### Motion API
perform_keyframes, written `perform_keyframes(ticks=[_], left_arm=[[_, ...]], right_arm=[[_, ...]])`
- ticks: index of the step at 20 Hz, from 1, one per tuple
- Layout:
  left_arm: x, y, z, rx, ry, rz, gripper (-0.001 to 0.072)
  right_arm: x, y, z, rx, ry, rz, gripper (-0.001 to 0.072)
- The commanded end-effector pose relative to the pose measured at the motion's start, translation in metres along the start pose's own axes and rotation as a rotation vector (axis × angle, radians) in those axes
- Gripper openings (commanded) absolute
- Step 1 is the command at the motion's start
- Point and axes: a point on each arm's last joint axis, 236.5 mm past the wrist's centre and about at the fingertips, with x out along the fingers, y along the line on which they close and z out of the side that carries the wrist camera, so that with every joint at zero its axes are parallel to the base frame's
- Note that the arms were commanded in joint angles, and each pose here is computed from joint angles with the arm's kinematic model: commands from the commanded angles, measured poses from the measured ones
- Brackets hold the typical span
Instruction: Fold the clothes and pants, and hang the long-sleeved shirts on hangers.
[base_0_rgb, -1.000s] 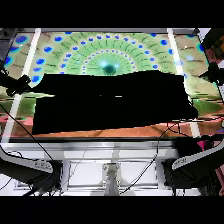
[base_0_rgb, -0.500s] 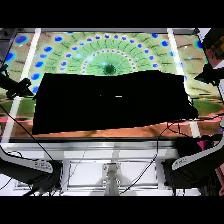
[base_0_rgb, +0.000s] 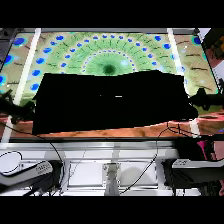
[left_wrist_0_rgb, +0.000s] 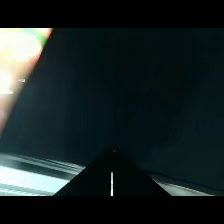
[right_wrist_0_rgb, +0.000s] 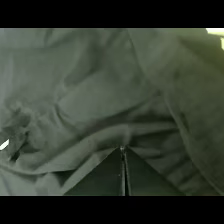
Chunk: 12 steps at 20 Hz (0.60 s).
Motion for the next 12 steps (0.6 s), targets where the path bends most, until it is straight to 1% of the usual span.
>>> perform_keyframes(ticks=[1,2,3,4,5,6,7,9,10,12], left_arm=[[0.011,-0.017,-0.035,-0.201,-0.127,-0.222,0.0006],[0.010,-0.017,-0.043,-0.249,-0.149,-0.257,0.0006],[0.010,-0.011,-0.051,-0.306,-0.163,-0.267,0.0007],[0.010,-0.004,-0.057,-0.363,-0.176,-0.270,0.0041],[0.010,0.002,-0.060,-0.416,-0.190,-0.275,0.0228],[0.009,0.007,-0.062,-0.460,-0.198,-0.278,0.0516],[0.010,0.012,-0.063,-0.529,-0.196,-0.281,0.0581],[0.012,0.026,-0.067,-0.550,-0.193,-0.237,0.0581],[0.014,0.035,-0.070,-0.558,-0.189,-0.199,0.0581],[0.017,0.048,-0.076,-0.596,-0.177,-0.138,0.0581]], right_arm=[[0.016,-0.019,-0.018,0.045,-0.077,-0.017,0.0017],[0.018,-0.019,-0.018,0.048,-0.075,-0.016,0.0021],[0.018,-0.020,-0.016,0.050,-0.084,-0.017,0.0074],[0.017,-0.021,-0.013,0.050,-0.096,-0.023,0.0221],[0.017,-0.022,-0.013,0.049,-0.098,-0.024,0.0350],[0.017,-0.021,-0.013,0.049,-0.097,-0.024,0.0358],[0.017,-0.021,-0.013,0.050,-0.098,-0.023,0.0358],[0.017,-0.019,-0.012,0.055,-0.103,-0.013,0.0359],[0.017,-0.018,-0.011,0.059,-0.105,-0.007,0.0381],[0.017,-0.017,-0.011,0.060,-0.105,-0.004,0.0386]])
